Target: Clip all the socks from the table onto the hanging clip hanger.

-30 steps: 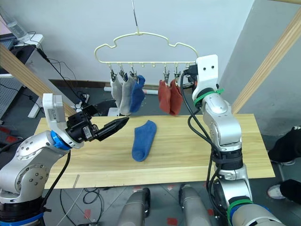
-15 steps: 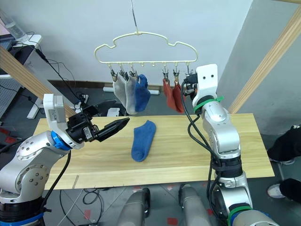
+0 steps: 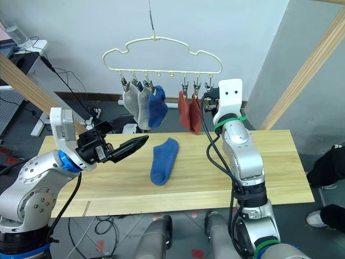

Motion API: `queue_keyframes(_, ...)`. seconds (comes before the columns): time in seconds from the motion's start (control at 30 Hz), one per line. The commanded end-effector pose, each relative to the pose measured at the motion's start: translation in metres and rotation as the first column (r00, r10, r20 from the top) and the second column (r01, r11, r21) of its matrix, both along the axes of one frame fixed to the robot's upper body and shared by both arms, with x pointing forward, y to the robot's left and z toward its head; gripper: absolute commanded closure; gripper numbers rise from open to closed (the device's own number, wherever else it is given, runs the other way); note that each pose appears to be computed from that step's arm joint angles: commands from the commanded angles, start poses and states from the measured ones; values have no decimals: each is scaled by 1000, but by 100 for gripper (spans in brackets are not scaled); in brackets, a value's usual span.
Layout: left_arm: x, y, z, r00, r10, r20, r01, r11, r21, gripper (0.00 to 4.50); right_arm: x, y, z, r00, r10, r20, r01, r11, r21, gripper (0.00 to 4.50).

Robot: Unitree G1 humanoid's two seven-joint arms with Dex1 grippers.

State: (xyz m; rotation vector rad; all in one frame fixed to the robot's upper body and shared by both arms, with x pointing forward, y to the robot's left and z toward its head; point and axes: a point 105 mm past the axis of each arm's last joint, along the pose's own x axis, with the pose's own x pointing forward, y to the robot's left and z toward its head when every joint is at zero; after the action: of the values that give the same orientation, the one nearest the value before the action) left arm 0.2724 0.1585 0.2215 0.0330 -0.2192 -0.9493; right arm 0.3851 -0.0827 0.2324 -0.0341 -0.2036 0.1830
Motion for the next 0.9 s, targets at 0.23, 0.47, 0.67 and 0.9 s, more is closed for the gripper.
queue_keyframes(0.23,-5,-3,8,999,-15,36,14,1000,16,0,-3,9,19,997,9,83,-10,1000,6,293)
queue_keyframes(0.47,-4,-3,7,999,-14,35,13,1000,16,0,0,10,19,997,-10,79,10,1000,3,136)
queue_keyframes(0.67,-5,-4,7,999,-16,32,15,1000,15,0,4,10,21,996,-26,84,25,1000,7,136)
queue_keyframes(0.9,-5,-3,6,999,-12,31,11,1000,16,0,8,7,21,994,-54,91,54,999,-1,136)
